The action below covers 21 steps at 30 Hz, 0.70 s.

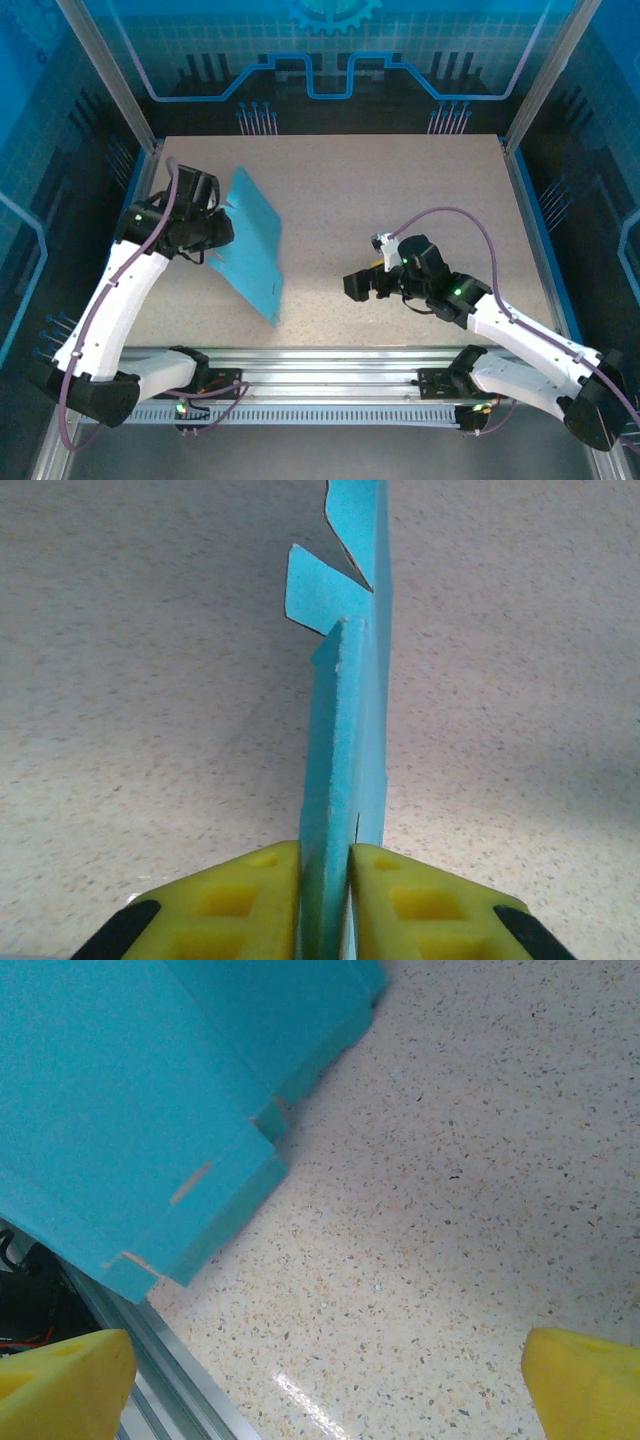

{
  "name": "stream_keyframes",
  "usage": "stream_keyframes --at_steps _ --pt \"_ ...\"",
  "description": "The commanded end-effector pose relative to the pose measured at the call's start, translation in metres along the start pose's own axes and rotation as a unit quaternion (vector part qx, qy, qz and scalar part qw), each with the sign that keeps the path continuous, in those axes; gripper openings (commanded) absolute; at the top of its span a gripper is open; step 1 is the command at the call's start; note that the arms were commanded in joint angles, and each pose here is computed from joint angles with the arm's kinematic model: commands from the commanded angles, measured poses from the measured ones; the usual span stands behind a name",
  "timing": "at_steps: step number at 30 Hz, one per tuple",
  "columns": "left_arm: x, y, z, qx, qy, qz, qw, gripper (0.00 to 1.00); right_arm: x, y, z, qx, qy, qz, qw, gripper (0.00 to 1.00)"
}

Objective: Fold the paper box

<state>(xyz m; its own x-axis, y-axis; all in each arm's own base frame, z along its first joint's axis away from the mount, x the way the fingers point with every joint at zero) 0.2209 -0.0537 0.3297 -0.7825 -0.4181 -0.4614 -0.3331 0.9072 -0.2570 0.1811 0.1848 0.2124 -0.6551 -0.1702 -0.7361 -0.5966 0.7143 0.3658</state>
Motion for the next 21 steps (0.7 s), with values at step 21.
stream_keyframes --at_steps 21 --pt "-0.030 -0.122 0.089 -0.075 0.011 0.044 0.996 0.31 0.021 -0.016 -0.034 0.066 -0.032 0.031 0.997 1.00"
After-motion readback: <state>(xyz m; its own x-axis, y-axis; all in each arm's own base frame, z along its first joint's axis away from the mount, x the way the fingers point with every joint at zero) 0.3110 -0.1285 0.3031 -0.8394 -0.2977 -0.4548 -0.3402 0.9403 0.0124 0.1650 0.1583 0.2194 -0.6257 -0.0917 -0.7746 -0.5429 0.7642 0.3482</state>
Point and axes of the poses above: each hand's point on the last joint's axis, 136 mm out from that joint toward the fingers, its own z axis out along the fingers, its own y axis along the line the jaws close on, x = y × z, the point moved 7 cm from there along -z, back along the fingers, and after that the axes turned 7 degrees about -z, right-handed, at the moved point
